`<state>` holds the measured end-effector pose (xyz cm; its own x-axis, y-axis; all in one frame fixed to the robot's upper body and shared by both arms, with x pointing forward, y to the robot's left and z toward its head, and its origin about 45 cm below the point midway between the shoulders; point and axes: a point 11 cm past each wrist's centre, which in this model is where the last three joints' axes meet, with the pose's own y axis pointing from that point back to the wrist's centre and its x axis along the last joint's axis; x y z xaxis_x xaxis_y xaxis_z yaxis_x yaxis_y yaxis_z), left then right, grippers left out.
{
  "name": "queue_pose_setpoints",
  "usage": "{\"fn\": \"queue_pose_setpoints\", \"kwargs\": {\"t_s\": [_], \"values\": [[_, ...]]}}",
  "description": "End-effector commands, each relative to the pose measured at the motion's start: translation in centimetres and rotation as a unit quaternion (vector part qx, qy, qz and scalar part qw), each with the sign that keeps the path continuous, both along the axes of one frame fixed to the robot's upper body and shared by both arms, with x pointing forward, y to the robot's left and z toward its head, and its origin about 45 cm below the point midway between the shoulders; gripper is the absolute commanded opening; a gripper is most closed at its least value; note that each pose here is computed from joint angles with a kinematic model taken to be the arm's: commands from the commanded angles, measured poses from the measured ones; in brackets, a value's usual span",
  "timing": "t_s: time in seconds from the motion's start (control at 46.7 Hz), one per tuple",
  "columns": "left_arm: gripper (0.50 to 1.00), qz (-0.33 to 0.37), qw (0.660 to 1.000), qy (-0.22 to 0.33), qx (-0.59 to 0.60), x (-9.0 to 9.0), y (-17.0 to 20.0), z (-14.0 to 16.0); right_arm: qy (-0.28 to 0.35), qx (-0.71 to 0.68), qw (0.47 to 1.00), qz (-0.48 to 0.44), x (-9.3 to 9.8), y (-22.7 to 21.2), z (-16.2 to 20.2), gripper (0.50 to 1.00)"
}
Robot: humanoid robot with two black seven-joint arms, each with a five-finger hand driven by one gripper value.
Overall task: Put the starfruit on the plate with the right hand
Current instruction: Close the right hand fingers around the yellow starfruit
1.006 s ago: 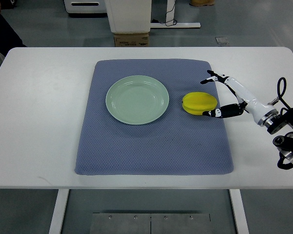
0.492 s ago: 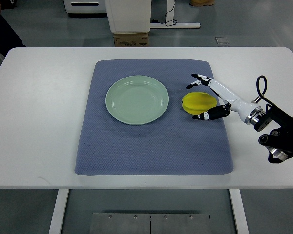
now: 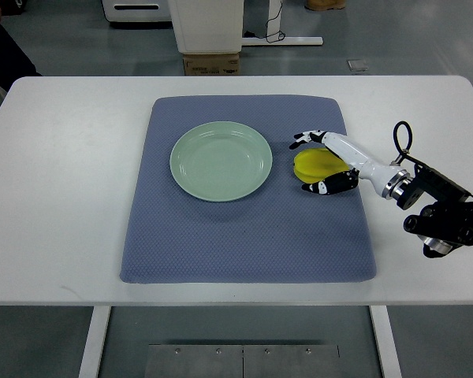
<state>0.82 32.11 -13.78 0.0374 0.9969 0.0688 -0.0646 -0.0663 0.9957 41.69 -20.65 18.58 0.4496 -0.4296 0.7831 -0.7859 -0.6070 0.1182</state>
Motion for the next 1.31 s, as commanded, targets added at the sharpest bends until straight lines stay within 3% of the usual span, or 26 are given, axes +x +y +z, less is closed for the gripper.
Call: {"fn": "queue_pose_setpoints", "kwargs": {"t_s": [0.0,0.599,0.835,0.942,1.284], "values": [[1.000,0.001,1.000,0.000,0.000,0.0,0.0,0.0,-0.002,-0.007,1.000,0.001,0.2,0.1,-0.2,0.866],[1.000,0.001,1.000,0.000,0.000,0.0,0.0,0.0,-0.013,-0.053,0.998,-0.002,0.9,-1.0,-1.3,0.857],[1.000,0.000,1.000,0.000,0.000,0.0,0.0,0.0,-0.007,-0.072,0.997,0.004,0.6,-1.6,-1.8,0.659],[1.000,-0.001,1.000,0.000,0.000,0.0,0.0,0.0,-0.012,-0.071,0.997,0.003,0.9,-1.6,-1.3,0.508],[1.000,0.001,1.000,0.000,0.001,0.0,0.1,0.0,0.002,-0.026,0.999,-0.043,1.7,-1.9,-0.4,0.500]]}}
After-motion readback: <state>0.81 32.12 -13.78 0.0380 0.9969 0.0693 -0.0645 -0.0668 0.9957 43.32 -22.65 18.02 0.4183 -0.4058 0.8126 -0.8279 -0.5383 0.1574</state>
